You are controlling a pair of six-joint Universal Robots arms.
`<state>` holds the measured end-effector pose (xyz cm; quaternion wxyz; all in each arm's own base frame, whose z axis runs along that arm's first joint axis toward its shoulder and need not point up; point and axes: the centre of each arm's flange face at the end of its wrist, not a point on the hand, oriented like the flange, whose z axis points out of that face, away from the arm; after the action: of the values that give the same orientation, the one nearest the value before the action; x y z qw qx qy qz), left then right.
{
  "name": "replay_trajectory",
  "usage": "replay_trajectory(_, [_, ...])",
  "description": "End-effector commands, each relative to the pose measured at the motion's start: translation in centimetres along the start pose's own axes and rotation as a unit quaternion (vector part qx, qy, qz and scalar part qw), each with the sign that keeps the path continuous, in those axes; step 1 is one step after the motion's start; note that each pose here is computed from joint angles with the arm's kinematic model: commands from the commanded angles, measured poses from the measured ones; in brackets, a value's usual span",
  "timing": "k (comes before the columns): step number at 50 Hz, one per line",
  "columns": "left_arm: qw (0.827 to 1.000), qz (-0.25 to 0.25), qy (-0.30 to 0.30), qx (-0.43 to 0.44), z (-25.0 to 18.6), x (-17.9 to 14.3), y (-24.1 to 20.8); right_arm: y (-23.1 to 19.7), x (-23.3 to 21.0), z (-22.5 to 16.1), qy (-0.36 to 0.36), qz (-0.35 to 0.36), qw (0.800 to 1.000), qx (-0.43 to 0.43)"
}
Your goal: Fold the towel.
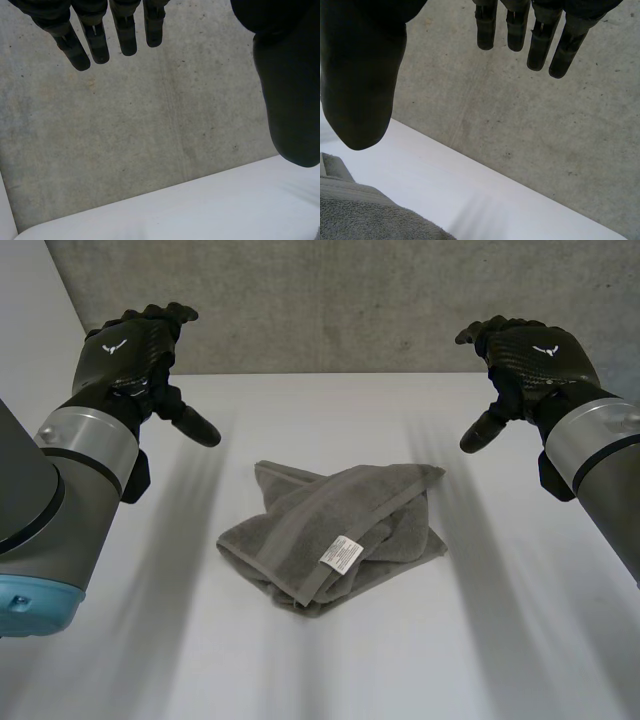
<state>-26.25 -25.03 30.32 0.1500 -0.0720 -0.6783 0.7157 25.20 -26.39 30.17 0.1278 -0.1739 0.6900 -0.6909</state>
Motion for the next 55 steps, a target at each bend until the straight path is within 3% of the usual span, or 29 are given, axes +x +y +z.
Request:
replay_trajectory(1, [1.000, 0.002, 0.000, -0.005, -0.1, -0.1, 0.2, 0.0, -0.1, -0.1, -0.001, 0.000, 1.000, 0.000])
replay_trajectory(10, [1.000, 0.003, 0.000, -0.011, -0.3, -0.1, 0.4, 0.0, -0.3, -0.2, -0.005, -0.004, 1.000, 0.000])
replay_trajectory(15, [1.000, 0.016, -0.002, -0.027, -0.4, -0.3, 0.7, 0.5, -1.9, -0.6, -0.052, -0.057, 0.997, -0.012])
replay_trajectory(16, [0.999, 0.031, -0.003, -0.042, -0.5, -0.5, 1.2, 1.0, -3.7, -1.4, -0.097, -0.092, 0.991, -0.021])
replay_trajectory(17, [0.999, 0.031, -0.003, -0.042, -0.6, -0.5, 1.2, 1.0, -3.7, -1.4, -0.098, -0.093, 0.991, -0.021])
replay_trajectory(19, [0.996, 0.056, -0.003, -0.063, -0.8, -0.8, 1.7, 2.8, -8.0, -3.1, -0.194, -0.153, 0.968, -0.032])
replay_trajectory(21, [0.988, 0.110, -0.014, -0.108, -0.9, -2.4, 3.3, 3.9, -9.9, -3.4, -0.223, -0.176, 0.958, -0.038])
replay_trajectory(24, [0.979, 0.138, -0.040, -0.142, -0.8, -4.7, 5.0, 5.9, -12.9, -4.3, -0.265, -0.205, 0.941, -0.051])
replay_trajectory(31, [0.976, 0.123, -0.047, -0.175, -1.0, -6.5, 7.7, 11.1, -17.1, -3.9, -0.309, -0.224, 0.920, -0.088])
replay_trajectory(37, [0.973, 0.098, -0.017, -0.206, -1.0, -7.0, 10.1, 13.4, -17.8, -3.5, -0.315, -0.228, 0.915, -0.106])
replay_trajectory(45, [0.963, 0.057, 0.043, -0.261, -1.0, -5.8, 13.6, 13.9, -16.9, -1.2, -0.250, -0.234, 0.936, -0.081])
replay_trajectory(50, [0.963, 0.018, 0.048, -0.264, -1.0, -5.0, 14.0, 10.1, -14.6, -1.4, -0.200, -0.223, 0.953, -0.049])
replay_trajectory(55, [0.965, -0.011, 0.059, -0.255, -0.5, -3.7, 14.2, 8.3, -13.0, -2.6, -0.186, -0.217, 0.958, -0.040])
